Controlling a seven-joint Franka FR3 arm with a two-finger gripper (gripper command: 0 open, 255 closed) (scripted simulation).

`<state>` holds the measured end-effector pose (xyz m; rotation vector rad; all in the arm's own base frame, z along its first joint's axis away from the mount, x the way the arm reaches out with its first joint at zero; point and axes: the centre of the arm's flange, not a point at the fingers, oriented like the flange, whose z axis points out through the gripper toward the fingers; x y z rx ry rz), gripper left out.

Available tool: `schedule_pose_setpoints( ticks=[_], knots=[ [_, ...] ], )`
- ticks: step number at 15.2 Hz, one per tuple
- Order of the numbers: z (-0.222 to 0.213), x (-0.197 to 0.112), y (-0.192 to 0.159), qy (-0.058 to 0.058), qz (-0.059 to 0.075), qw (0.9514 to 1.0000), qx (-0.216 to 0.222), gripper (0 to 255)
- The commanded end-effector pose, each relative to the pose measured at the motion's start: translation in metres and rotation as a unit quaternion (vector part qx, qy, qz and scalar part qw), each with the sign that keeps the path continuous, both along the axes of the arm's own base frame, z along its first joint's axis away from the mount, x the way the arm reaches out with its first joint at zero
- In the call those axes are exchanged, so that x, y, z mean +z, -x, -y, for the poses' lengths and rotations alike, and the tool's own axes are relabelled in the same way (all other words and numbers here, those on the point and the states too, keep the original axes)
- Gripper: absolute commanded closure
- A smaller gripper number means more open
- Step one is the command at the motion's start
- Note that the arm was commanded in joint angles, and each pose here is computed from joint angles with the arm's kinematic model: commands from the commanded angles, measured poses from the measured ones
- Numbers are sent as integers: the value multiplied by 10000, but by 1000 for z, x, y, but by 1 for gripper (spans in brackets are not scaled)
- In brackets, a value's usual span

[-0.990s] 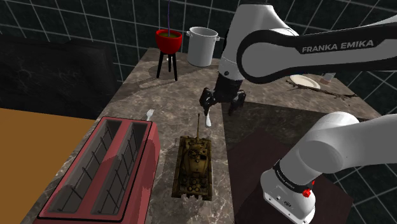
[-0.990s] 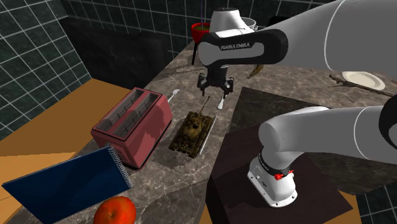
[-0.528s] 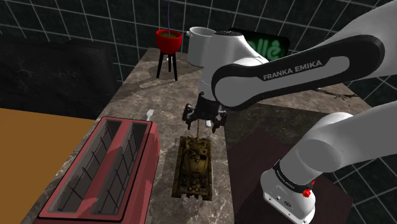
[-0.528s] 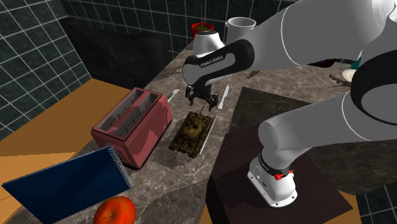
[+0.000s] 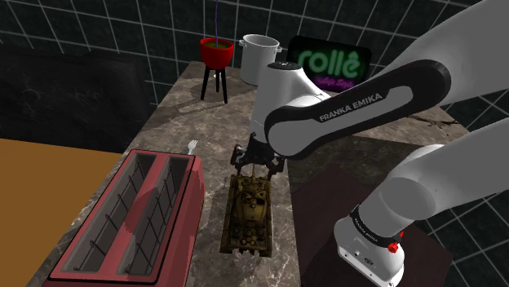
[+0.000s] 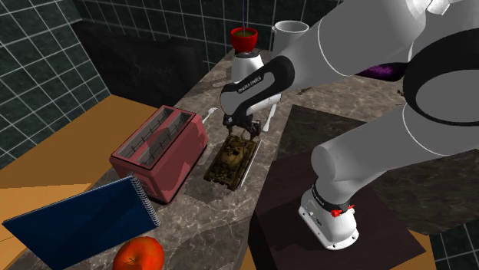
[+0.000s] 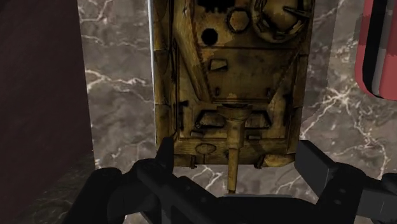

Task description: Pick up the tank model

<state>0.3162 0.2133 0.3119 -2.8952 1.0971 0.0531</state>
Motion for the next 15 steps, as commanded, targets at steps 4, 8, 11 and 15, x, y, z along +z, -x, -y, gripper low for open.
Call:
schedule_pose_setpoints(
  ticks=[4,8,11,15],
  knots=[
    [-1,-4,0,-3,4,10000,0,255],
    [-1,-4,0,-3,4,10000,0,255],
    [0,-4,0,-2,4,10000,0,255],
    [0,18,0,-2,4,10000,0,255]
  ],
)
